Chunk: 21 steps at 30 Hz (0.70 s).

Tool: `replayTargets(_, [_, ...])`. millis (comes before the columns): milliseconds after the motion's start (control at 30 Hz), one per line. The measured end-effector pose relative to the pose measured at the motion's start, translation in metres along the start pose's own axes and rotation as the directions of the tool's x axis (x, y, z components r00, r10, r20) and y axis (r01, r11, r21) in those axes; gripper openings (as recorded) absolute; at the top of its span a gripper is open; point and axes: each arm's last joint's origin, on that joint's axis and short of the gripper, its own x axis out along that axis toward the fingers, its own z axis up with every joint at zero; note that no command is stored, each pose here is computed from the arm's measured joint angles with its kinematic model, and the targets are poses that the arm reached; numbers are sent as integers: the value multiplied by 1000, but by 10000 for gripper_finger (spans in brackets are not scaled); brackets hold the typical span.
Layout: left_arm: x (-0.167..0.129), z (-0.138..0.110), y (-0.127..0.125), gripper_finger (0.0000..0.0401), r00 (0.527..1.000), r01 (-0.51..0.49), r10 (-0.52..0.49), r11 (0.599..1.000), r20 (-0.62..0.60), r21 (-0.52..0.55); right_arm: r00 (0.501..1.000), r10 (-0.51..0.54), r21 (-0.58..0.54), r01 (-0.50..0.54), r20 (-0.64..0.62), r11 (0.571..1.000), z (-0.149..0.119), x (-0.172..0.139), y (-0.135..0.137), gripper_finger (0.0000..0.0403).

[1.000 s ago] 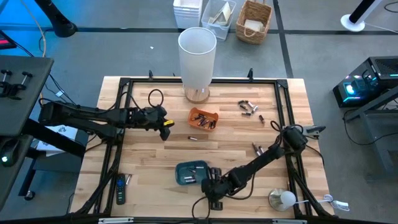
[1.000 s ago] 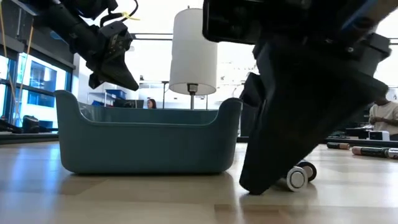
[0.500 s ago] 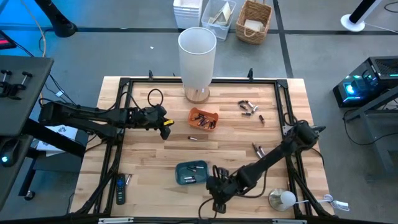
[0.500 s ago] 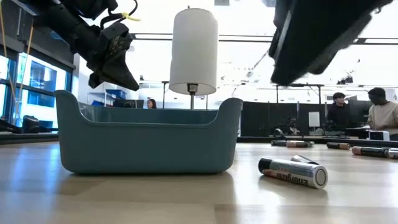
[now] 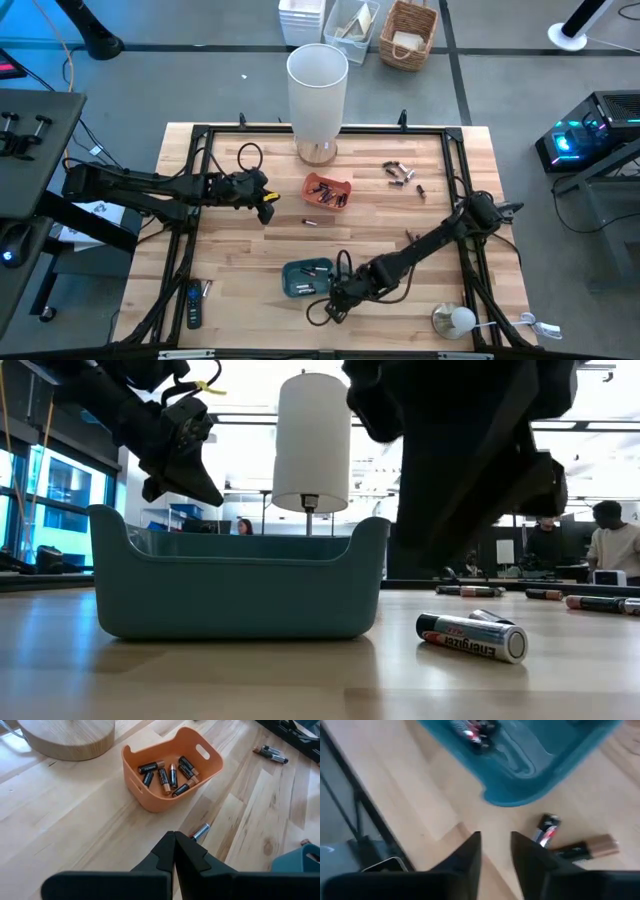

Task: Sort batteries
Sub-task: Put the silver battery into the blue bin

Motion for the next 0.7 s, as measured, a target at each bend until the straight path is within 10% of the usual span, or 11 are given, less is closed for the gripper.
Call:
replayTargets(200, [0, 0, 0, 0, 1000, 0, 0, 1000, 0, 0, 997, -64, 37, 65, -45, 997, -3, 0, -7, 181])
replayTargets(700, [0, 0, 0, 0, 1000, 0, 0, 1000, 0, 0, 989, -127, 55, 131, -70, 990, 1, 0, -15, 183])
